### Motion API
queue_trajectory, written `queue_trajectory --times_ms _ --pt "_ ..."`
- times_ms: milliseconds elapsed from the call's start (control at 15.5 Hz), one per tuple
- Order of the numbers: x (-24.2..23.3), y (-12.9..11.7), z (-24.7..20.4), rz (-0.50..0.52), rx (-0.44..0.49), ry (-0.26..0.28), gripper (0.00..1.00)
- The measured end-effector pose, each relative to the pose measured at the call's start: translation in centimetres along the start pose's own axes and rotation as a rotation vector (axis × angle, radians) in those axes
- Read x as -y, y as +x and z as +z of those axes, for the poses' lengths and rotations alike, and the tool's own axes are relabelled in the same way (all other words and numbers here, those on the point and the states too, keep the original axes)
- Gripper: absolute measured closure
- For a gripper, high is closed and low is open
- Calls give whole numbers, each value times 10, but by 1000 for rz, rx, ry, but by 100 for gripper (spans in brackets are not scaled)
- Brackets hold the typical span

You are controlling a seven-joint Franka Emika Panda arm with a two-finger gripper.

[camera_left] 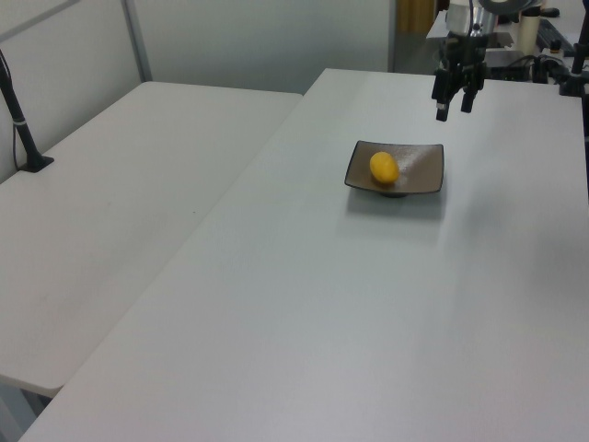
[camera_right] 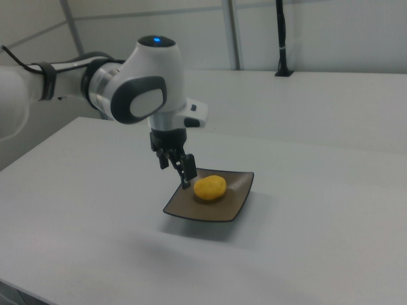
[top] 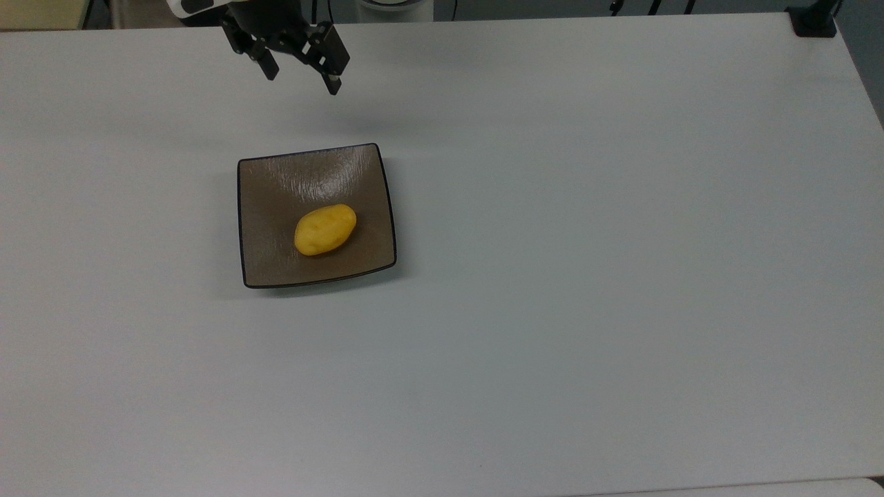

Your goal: Put potatoes on a ceramic plate

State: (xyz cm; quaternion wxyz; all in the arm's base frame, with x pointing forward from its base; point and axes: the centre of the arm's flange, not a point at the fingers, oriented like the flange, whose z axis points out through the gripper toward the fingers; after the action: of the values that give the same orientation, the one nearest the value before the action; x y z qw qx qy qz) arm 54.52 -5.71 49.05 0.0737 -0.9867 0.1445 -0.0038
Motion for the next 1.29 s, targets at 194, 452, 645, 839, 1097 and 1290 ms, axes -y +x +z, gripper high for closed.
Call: queue_trajectory --times_ms 194,452,645,839,1097,1290 --pt "26 -3 -11 -74 -16 -31 0" --pt "67 -13 -10 -216 -21 -81 0" --pt "87 -20 -33 -297 6 -88 0" --pt "96 -19 -51 -322 -13 -84 0" --pt "89 -12 -63 -312 -37 -80 0" --pt "88 -9 -72 -317 -52 -77 0"
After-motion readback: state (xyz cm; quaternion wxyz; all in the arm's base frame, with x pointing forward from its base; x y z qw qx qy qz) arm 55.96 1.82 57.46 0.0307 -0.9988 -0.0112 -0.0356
